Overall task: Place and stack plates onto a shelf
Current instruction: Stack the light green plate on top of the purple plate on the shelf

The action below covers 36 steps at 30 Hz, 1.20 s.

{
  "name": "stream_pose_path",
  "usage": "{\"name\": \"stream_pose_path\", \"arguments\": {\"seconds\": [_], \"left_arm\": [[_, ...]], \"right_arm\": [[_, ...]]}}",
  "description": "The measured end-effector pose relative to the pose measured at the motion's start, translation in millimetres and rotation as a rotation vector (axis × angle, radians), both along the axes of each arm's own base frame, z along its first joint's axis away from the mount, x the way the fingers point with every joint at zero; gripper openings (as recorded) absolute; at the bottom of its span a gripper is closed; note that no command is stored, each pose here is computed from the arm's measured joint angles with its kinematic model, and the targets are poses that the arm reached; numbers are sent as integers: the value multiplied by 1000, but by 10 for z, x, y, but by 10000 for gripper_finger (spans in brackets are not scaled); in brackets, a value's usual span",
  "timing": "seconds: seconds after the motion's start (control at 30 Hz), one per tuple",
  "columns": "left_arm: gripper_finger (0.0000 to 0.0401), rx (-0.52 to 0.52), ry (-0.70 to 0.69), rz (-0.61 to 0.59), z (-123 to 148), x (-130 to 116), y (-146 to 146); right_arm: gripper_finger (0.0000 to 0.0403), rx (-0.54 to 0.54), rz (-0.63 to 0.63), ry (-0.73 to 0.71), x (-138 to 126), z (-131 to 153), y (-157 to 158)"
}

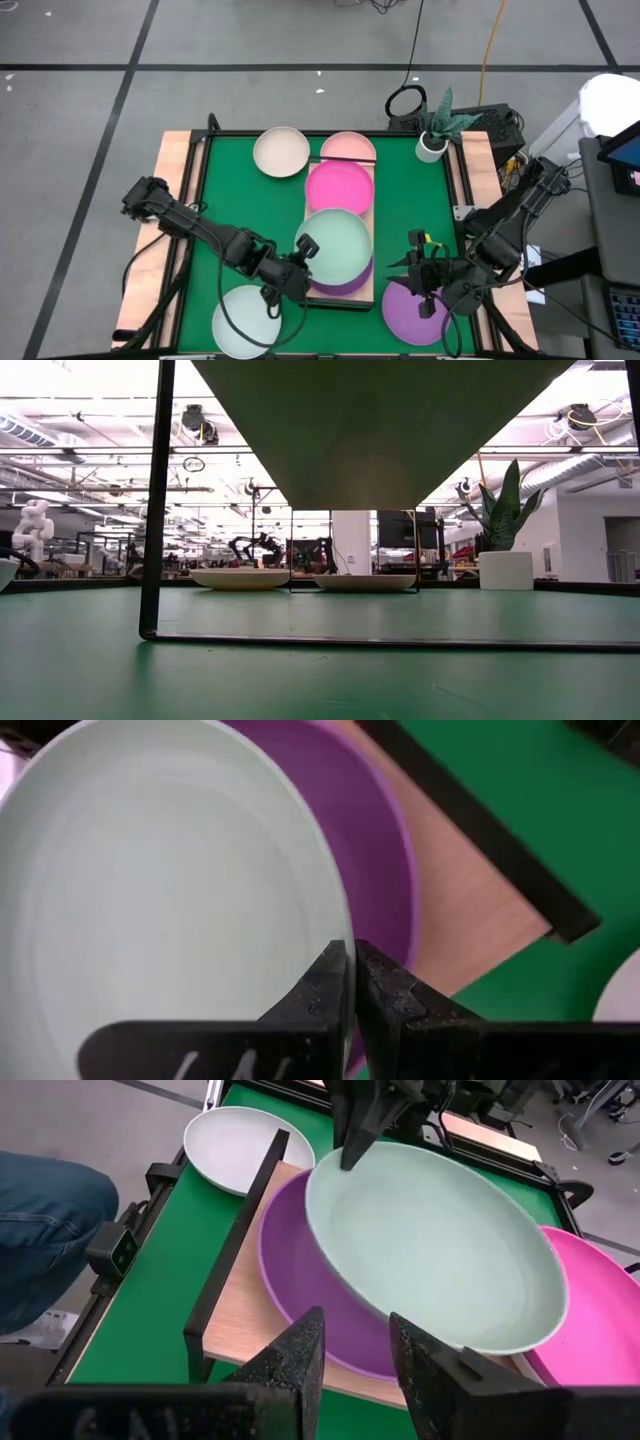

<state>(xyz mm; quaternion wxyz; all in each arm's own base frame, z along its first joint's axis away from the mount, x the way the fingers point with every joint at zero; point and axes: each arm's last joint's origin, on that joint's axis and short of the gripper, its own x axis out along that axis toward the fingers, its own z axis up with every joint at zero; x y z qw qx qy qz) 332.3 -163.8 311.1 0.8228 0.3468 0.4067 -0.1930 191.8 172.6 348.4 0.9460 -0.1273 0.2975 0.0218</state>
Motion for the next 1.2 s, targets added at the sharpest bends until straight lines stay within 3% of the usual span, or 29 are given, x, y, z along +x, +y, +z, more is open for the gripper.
{"name": "stream_pose_path", "arguments": {"seconds": [0.23, 0.37, 0.63, 1.03, 1.2], "left_arm": [[16, -60, -22, -41, 17, 28, -50], [16, -34, -29, -78, 16, 18, -78], [25, -23, -33, -31, -6, 39, -62], [149, -57, -59, 69, 5, 50, -62], [178, -65, -79, 108, 29, 8, -117]], "right_arm": [[100, -2, 0, 2, -1, -2, -1], [100, -2, 0, 2, -1, -2, -1], [100, 0, 6, 0, -11, 0, 12], [100, 0, 12, 0, -21, 0, 23], [100, 0, 12, 0, -21, 0, 23]]}}
